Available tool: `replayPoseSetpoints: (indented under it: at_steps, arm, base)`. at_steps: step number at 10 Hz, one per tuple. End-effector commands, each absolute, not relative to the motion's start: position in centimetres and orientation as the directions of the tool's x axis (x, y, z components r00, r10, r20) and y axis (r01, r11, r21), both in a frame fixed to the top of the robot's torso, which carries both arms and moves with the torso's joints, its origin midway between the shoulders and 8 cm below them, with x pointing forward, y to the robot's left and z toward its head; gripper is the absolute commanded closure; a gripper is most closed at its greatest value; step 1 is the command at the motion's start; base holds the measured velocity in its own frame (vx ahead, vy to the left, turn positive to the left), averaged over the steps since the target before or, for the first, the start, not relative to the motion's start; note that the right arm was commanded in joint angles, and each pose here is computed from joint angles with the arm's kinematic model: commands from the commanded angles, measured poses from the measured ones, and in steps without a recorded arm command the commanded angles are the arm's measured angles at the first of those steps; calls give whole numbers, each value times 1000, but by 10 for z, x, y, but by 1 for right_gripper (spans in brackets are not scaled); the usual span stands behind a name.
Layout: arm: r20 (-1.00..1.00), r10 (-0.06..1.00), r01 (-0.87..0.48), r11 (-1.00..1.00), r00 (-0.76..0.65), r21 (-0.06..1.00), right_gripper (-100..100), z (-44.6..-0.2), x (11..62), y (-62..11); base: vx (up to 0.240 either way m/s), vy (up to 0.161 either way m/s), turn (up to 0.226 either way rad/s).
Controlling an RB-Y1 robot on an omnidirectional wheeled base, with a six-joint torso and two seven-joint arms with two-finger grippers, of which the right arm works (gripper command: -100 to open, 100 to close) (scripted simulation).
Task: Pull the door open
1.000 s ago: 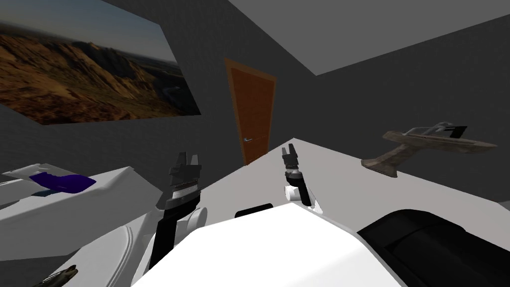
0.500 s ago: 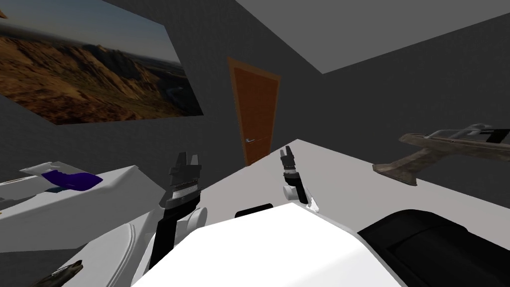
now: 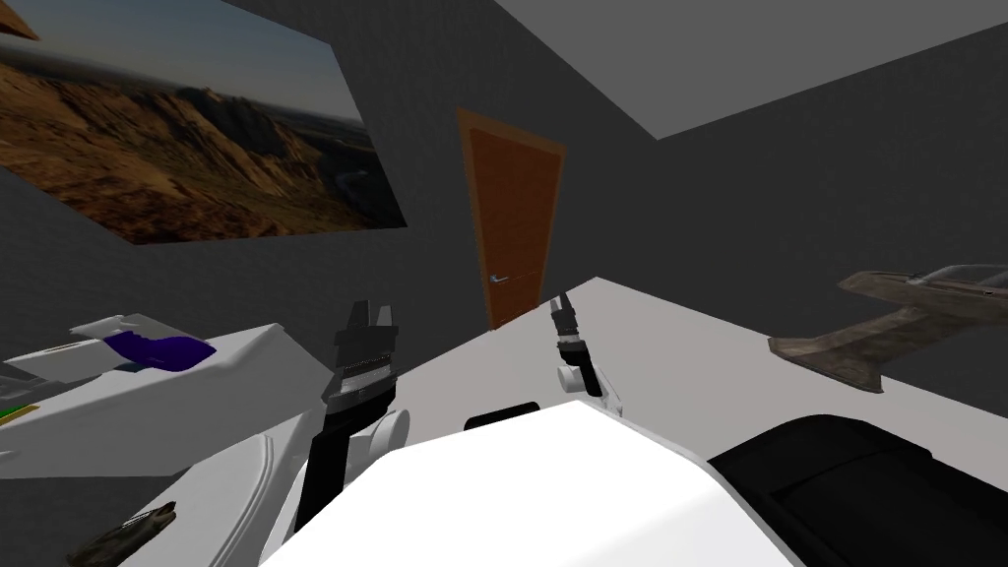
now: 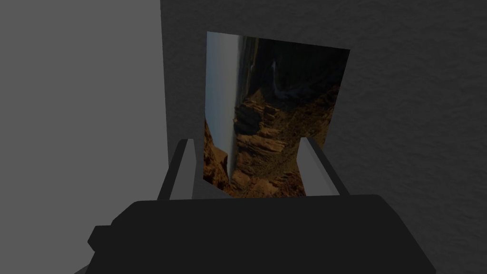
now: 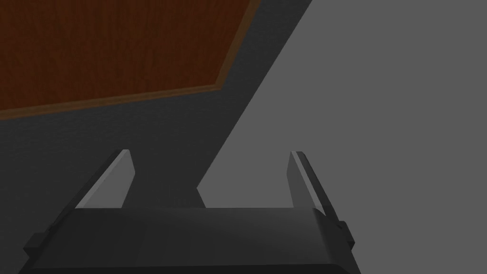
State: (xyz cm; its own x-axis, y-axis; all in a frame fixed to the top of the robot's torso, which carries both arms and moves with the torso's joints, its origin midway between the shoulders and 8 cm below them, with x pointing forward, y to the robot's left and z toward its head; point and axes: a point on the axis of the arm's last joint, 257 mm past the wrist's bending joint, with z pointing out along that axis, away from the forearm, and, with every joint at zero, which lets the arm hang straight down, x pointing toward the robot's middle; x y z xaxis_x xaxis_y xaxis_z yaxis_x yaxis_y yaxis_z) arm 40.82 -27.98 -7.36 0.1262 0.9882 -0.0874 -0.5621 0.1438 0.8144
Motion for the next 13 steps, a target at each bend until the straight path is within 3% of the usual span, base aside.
replayPoseSetpoints:
  at_steps: [1,13]
  arm:
    - [-88,989,-547,140,120,826,-100,-85,413,-282]
    - [-82,992,-427,116,97,897,-100,-169,452,-297]
  base:
    - [108,-23,92]
    - [84,-25,104]
